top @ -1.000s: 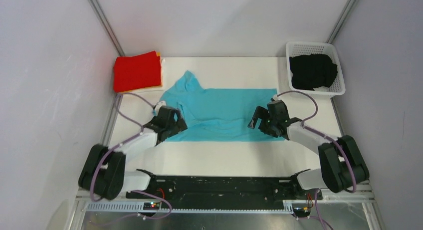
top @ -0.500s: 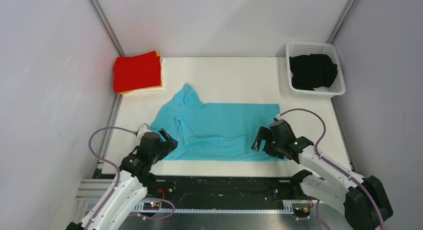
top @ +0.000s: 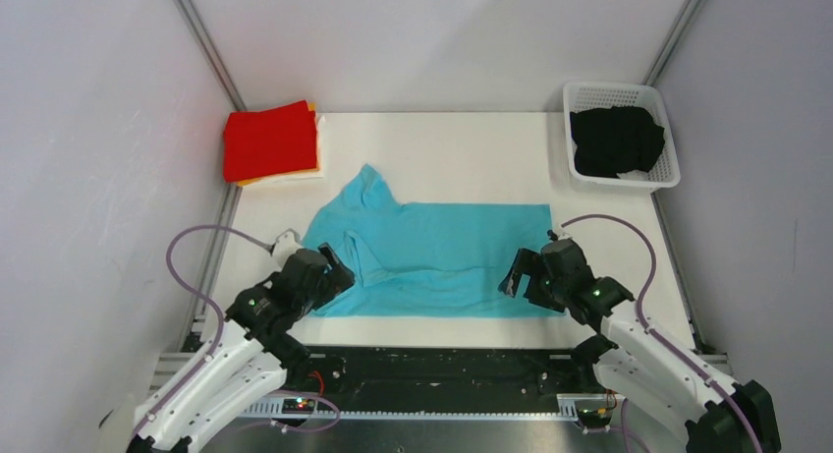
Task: Fold and stack the t-shirts
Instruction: Fold the flattened tshirt in 1/3 of the way
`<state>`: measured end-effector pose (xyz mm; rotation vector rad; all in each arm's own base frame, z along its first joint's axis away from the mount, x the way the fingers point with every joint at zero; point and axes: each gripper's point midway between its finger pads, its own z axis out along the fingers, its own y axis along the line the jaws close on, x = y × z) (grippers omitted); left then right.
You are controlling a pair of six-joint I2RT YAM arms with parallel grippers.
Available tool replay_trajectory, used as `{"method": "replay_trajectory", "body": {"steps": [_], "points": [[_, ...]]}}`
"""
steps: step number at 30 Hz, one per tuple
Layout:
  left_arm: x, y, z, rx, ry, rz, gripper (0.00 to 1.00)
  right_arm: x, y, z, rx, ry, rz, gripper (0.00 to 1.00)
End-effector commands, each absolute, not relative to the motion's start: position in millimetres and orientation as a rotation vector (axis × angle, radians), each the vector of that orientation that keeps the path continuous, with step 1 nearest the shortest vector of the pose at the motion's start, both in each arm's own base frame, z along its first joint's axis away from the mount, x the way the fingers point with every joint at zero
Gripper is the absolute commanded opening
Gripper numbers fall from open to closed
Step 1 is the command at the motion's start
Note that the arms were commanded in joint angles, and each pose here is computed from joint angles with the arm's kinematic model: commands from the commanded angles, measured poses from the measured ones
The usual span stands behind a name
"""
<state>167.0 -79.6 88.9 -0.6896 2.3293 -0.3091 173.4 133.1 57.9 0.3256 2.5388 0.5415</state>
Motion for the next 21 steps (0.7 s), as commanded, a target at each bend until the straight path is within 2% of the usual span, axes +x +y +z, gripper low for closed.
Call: {"method": "replay_trajectory", "body": {"steps": [1, 6, 13, 18, 21], "points": [[190, -95, 120, -0.596, 2.261, -0.342, 1.0, 194, 130, 87, 0.3, 2.399, 0.54, 0.99], [214, -153, 113, -0.471, 2.299, -0.567, 0.98, 199, 127, 86, 0.301, 2.392, 0.514, 0.99], [236, -167, 75, -0.44, 2.421, -0.461, 1.0, 203, 127, 78, 0.297, 2.424, 0.504, 1.0], [236, -164, 52, -0.473, 2.483, -0.386, 0.79, 205, 123, 73, 0.314, 2.442, 0.485, 1.0], [237, -153, 42, -0.505, 2.485, -0.315, 0.72, 205, 122, 71, 0.318, 2.453, 0.489, 1.0]]}}
